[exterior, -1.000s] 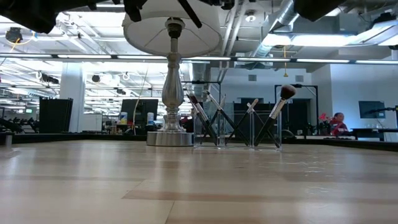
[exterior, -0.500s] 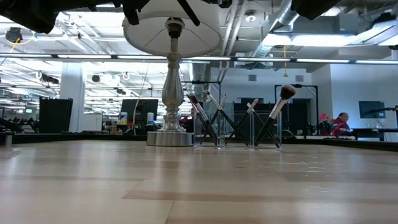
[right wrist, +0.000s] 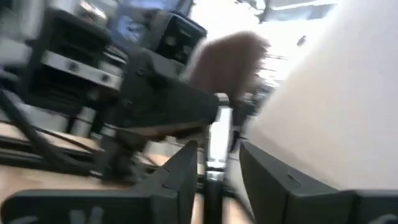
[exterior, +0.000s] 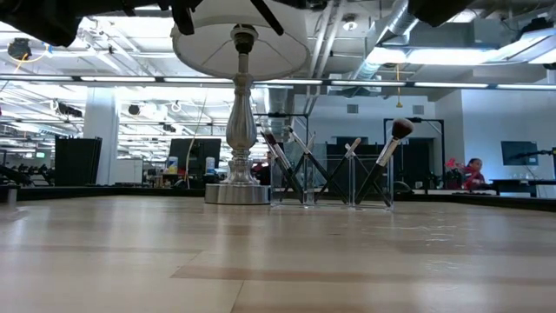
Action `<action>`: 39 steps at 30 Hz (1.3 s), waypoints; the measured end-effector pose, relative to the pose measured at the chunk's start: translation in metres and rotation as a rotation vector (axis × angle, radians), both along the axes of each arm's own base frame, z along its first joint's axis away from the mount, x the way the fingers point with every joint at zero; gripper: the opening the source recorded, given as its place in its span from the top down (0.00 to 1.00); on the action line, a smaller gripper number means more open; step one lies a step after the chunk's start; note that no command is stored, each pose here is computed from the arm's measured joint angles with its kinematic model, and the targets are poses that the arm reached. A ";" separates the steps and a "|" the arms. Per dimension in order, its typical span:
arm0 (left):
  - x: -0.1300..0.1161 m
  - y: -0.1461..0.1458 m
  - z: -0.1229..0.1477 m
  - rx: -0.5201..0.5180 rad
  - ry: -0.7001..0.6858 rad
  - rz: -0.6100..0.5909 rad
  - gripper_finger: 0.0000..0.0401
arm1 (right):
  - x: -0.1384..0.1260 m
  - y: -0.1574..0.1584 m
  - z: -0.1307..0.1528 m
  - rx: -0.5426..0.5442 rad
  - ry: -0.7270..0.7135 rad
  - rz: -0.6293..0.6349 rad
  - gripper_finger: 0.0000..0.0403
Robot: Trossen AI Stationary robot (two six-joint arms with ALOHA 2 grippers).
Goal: Put items in baskets/containers
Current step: Put the black highlighter brush into the transparent organizer
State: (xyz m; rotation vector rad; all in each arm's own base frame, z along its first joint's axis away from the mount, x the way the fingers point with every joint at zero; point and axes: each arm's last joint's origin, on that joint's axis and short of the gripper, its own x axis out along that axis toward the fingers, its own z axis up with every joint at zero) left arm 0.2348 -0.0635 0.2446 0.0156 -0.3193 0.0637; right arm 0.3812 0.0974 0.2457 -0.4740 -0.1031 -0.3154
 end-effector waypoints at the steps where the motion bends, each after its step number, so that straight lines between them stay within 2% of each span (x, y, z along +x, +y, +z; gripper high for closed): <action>1: 0.000 0.000 0.000 0.000 0.001 0.000 0.90 | -0.002 0.002 0.002 -0.027 0.007 -0.037 0.71; 4: 0.001 0.001 -0.001 -0.001 0.016 0.018 0.90 | -0.014 0.017 0.012 -0.120 0.050 -0.175 0.66; 9: 0.005 0.010 -0.006 -0.018 0.057 0.063 0.92 | -0.050 0.049 0.042 -0.143 0.102 -0.395 0.55; 11: 0.010 0.014 -0.010 -0.043 0.073 0.071 0.92 | -0.067 0.061 0.052 -0.113 0.138 -0.480 0.52; 15: 0.033 0.011 -0.020 -0.044 0.122 0.071 0.91 | -0.098 0.072 0.071 0.026 0.176 -0.637 0.50; 19: 0.061 0.005 -0.031 -0.002 0.175 0.113 0.92 | -0.122 0.073 0.074 0.096 0.143 -0.609 0.52; 23: 0.075 0.004 -0.036 -0.008 0.193 0.232 0.91 | -0.136 0.073 0.064 0.189 0.074 -0.546 0.56; 30: 0.097 0.011 -0.067 0.024 0.278 0.305 0.92 | -0.133 0.073 0.046 0.100 0.093 -0.434 0.64; 33: 0.107 0.013 -0.074 0.094 0.285 0.333 0.92 | -0.132 0.070 0.045 0.123 0.079 -0.436 0.66; 39: 0.119 0.020 -0.086 0.111 0.312 0.360 0.92 | -0.131 0.069 0.045 0.134 0.074 -0.441 0.68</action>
